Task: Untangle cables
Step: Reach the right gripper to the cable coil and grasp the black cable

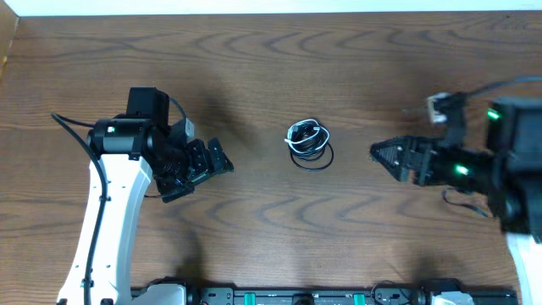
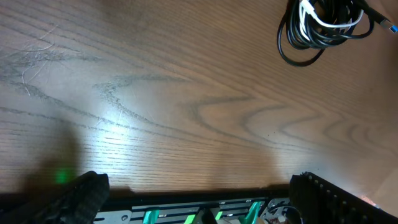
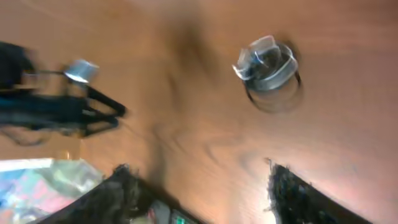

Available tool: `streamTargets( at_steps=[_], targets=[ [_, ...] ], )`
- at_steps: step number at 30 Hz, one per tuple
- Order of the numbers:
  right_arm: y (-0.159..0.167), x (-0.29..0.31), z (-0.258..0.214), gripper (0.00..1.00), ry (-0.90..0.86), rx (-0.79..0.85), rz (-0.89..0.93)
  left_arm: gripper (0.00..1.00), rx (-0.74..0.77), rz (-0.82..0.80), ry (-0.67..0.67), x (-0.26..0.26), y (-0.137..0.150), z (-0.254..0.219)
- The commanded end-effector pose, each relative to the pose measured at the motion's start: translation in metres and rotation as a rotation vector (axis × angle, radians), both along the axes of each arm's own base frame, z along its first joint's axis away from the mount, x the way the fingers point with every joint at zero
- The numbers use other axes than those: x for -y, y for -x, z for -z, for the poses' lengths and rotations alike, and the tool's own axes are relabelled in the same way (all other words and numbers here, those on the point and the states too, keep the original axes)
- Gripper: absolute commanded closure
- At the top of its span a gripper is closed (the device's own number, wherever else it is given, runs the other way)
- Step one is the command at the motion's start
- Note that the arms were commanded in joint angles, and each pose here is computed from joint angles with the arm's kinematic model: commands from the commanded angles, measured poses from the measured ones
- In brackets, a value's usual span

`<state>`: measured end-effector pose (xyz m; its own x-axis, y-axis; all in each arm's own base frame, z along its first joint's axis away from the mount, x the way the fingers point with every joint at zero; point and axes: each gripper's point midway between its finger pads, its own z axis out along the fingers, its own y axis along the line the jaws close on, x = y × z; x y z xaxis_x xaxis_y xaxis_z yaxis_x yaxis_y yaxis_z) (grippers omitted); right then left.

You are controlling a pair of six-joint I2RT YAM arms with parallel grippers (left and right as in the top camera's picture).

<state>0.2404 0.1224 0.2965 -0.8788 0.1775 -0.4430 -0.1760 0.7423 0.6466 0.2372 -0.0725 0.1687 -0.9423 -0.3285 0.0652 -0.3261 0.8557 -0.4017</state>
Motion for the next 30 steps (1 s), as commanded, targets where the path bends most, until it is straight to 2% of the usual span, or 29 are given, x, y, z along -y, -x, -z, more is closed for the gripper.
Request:
streamTargets(
  at_steps=[1, 2, 4, 8, 12, 19, 24, 30],
  targets=[
    [-0.016, 0.012, 0.034, 0.45, 0.219, -0.122, 0.087, 0.02, 0.008, 0.004, -0.007, 0.0, -0.001, -0.003],
    [-0.02, 0.011, 0.04, 0.46, 0.258, -0.145, 0.093, 0.02, 0.009, 0.004, -0.006, 0.0, -0.001, -0.003],
    [-0.027, 0.0, 0.045, 0.4, 0.298, -0.15, 0.061, 0.02, 0.008, 0.004, -0.007, 0.0, -0.001, -0.003],
    [-0.049, -0.033, 0.064, 0.34, 0.301, -0.167, 0.0, 0.02, 0.008, 0.004, -0.006, 0.0, -0.001, -0.003],
    [-0.063, -0.054, 0.093, 0.39, 0.302, -0.248, -0.002, 0.02, 0.008, 0.004, -0.007, 0.0, -0.001, -0.003],
    [-0.079, -0.085, 0.144, 0.4, 0.301, -0.378, 0.012, 0.02, 0.008, 0.004, -0.007, 0.0, -0.001, -0.003],
    [-0.094, -0.107, 0.167, 0.43, 0.266, -0.392, 0.001, 0.02, 0.008, 0.004, -0.007, 0.0, -0.001, -0.003],
    [-0.099, -0.109, 0.199, 0.48, 0.288, -0.481, 0.063, 0.02, 0.008, 0.004, -0.007, 0.0, -0.001, -0.003]
  ],
)
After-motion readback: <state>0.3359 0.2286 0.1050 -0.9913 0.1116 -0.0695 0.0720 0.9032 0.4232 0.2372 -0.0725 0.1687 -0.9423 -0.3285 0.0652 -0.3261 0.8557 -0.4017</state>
